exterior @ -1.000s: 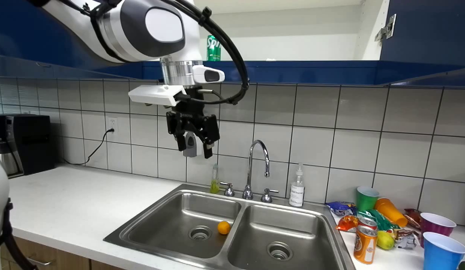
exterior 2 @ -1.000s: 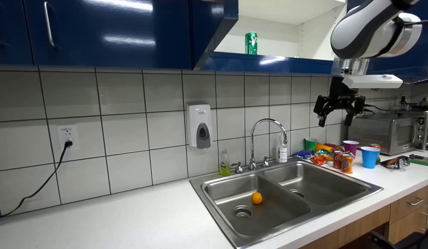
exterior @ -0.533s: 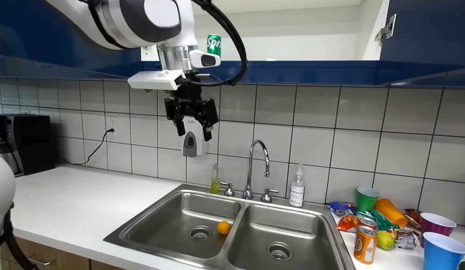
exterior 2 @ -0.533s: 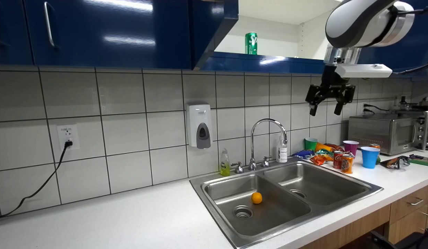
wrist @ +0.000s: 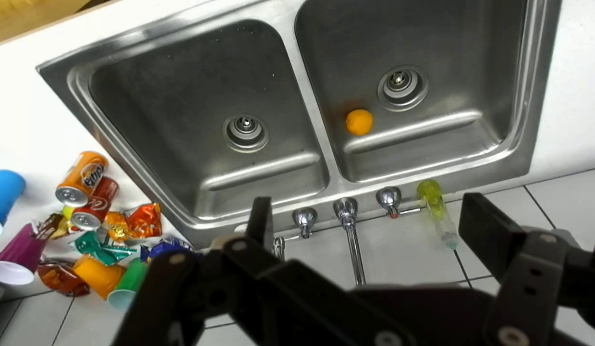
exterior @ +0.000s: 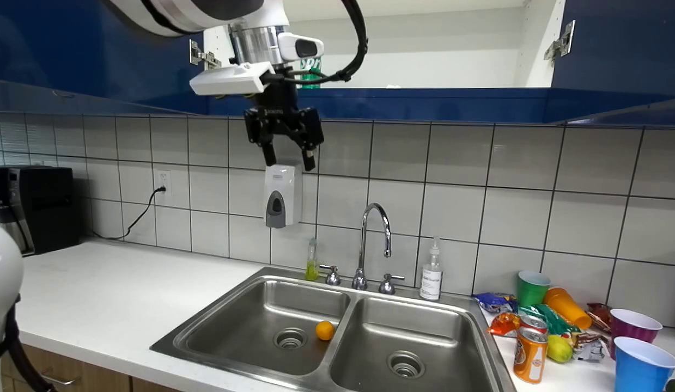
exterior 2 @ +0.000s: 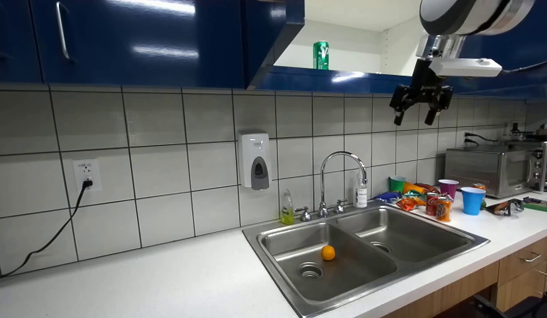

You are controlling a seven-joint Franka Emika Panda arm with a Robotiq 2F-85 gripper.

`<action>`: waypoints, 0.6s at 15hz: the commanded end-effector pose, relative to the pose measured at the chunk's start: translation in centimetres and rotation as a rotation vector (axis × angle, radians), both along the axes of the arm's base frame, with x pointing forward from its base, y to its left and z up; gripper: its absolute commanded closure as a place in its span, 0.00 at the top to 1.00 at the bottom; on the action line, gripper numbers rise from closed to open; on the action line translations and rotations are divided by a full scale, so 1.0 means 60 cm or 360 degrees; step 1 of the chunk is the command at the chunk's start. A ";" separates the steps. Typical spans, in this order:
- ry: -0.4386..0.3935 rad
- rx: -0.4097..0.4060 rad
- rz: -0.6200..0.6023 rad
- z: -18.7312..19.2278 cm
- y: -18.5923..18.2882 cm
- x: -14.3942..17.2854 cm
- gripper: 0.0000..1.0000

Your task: Move the can of sprite from the bottom shelf to the left sink

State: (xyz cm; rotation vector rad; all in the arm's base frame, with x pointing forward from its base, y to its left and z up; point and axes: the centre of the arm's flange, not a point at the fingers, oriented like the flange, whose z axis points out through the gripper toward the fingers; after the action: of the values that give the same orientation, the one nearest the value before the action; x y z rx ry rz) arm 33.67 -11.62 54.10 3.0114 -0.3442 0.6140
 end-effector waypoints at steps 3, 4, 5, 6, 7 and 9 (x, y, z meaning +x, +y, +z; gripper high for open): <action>-0.0119 -0.0034 0.0080 0.097 0.009 0.002 1.00; -0.0141 -0.0045 0.0086 0.111 0.009 0.004 1.00; -0.0165 -0.0054 0.0092 0.123 0.012 0.007 1.00; -0.0194 -0.0061 0.0103 0.139 0.012 0.011 1.00; -0.0217 -0.0067 0.0110 0.153 0.016 0.015 1.00; -0.0268 -0.0081 0.0130 0.182 0.023 0.020 1.00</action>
State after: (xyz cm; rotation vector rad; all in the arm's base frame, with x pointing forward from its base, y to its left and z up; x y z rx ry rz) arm 34.13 -10.83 62.12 2.9485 -0.2680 0.8344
